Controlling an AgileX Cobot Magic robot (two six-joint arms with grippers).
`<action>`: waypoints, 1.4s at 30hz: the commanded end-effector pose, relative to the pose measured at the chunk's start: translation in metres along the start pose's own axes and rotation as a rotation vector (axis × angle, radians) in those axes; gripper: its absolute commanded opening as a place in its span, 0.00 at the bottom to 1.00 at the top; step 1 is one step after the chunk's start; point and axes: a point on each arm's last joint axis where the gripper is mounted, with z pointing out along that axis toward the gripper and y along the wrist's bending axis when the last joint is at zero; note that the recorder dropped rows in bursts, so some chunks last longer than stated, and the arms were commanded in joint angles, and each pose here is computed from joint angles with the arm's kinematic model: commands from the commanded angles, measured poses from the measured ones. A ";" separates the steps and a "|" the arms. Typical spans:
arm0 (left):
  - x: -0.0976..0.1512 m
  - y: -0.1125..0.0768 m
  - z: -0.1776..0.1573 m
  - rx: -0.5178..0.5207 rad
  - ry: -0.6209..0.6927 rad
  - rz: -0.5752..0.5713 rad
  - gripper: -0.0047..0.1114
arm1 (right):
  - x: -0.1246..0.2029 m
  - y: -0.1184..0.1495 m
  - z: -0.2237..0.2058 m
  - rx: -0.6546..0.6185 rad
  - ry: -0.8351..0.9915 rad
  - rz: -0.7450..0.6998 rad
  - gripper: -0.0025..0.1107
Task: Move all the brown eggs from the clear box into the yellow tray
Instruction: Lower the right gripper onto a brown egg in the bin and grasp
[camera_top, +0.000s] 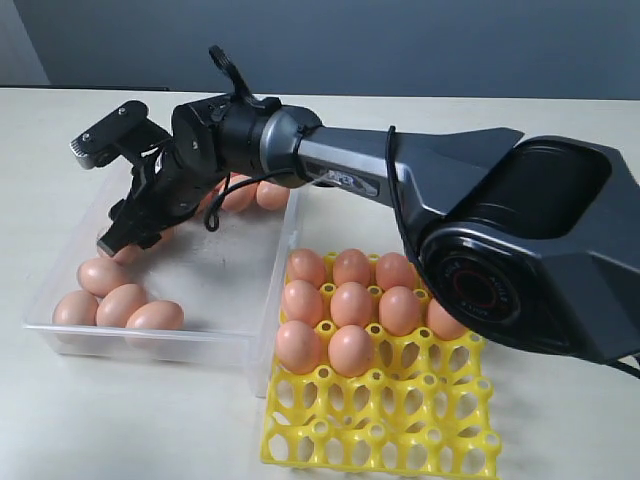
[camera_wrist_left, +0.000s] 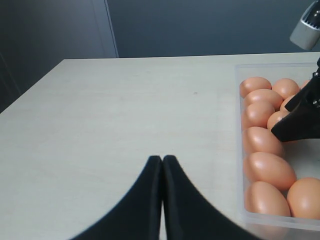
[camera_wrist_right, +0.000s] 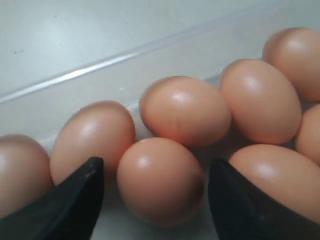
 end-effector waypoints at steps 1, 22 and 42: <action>0.000 0.000 0.000 0.004 -0.012 0.001 0.04 | 0.003 -0.002 0.008 0.007 -0.013 0.005 0.47; 0.000 0.000 0.000 0.004 -0.012 0.001 0.04 | -0.025 0.004 -0.039 -0.039 -0.046 0.143 0.02; 0.000 0.000 0.000 0.004 -0.012 0.001 0.04 | -0.012 0.003 -0.054 -0.206 0.109 0.100 0.30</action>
